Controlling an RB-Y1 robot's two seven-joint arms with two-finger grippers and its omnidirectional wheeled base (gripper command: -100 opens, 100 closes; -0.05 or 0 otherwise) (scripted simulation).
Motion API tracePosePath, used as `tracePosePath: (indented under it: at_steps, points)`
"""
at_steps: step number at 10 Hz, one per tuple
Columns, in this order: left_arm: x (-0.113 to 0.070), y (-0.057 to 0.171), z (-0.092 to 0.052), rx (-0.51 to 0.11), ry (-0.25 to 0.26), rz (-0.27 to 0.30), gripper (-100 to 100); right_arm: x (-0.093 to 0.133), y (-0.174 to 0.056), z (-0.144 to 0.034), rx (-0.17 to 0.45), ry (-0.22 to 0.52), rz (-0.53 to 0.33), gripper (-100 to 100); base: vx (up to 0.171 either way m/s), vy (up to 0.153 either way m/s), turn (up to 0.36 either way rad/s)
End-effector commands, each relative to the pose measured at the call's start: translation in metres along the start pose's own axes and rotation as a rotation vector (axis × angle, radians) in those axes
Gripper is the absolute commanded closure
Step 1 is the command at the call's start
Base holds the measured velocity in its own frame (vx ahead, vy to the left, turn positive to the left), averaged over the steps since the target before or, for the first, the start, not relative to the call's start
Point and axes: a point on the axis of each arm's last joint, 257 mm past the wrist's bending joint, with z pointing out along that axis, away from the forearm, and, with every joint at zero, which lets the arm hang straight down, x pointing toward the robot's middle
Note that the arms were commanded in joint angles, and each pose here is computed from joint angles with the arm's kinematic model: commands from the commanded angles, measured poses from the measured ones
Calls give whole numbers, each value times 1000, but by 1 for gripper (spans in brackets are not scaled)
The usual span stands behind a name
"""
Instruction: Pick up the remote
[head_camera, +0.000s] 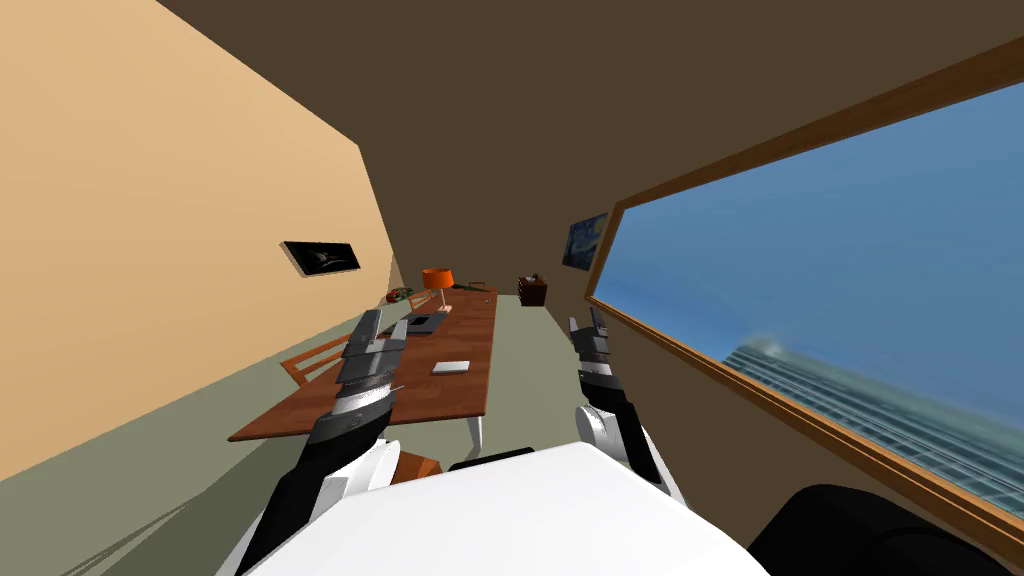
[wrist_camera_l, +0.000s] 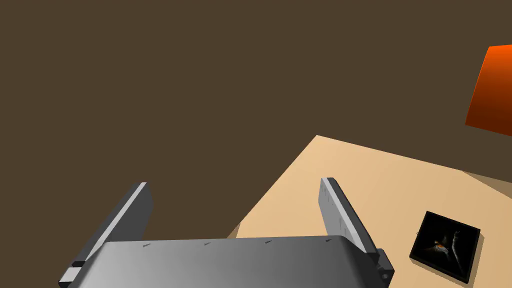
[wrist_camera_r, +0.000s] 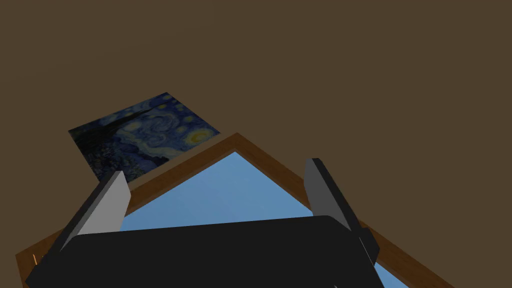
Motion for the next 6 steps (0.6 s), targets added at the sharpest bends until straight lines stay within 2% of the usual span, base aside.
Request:
tracePosePath:
  at_steps: [1,3,6]
  points:
    - [4,19,-4,-51,33,5,-100,0,0,0,0,0,0,0,-36,-34,-22]
    - [9,45,-10,-123,72,12,-100,0,0,0,0,0,0,0,-47,-67,-19]
    - [14,98,-27,-269,145,33,-100,0,0,0,0,0,0,0,-27,-93,-34]
